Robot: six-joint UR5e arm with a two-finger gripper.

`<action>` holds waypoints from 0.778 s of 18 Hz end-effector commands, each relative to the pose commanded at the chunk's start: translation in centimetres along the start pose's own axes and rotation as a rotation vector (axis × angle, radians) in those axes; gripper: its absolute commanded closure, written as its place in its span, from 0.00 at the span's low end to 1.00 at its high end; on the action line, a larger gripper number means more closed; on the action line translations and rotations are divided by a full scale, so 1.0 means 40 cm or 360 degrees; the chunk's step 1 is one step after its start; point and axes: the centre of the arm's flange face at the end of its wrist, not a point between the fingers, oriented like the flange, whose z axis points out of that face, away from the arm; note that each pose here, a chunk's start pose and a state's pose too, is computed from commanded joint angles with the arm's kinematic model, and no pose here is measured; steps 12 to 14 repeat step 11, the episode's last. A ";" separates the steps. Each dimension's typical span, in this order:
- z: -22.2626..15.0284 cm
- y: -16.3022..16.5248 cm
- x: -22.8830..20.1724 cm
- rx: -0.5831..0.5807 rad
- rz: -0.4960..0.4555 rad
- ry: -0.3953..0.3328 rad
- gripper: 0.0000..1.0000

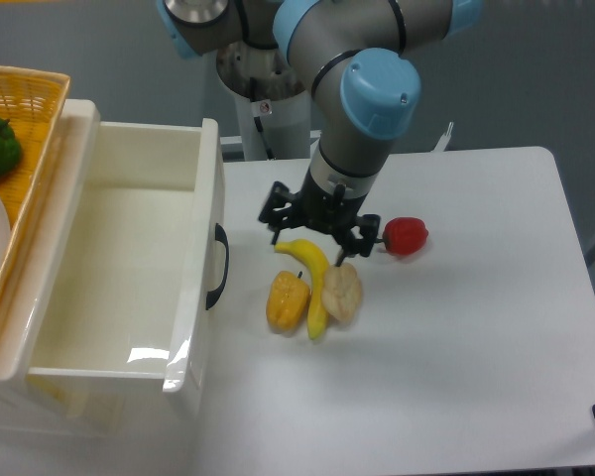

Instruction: Slide the top white drawer open

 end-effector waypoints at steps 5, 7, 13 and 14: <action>0.033 0.002 -0.025 -0.0105 0.0397 -0.0058 0.00; 0.047 -0.004 -0.040 -0.0113 0.0465 -0.0089 0.00; 0.063 -0.008 -0.051 -0.0099 0.0466 -0.0106 0.00; 0.063 -0.008 -0.051 -0.0099 0.0466 -0.0106 0.00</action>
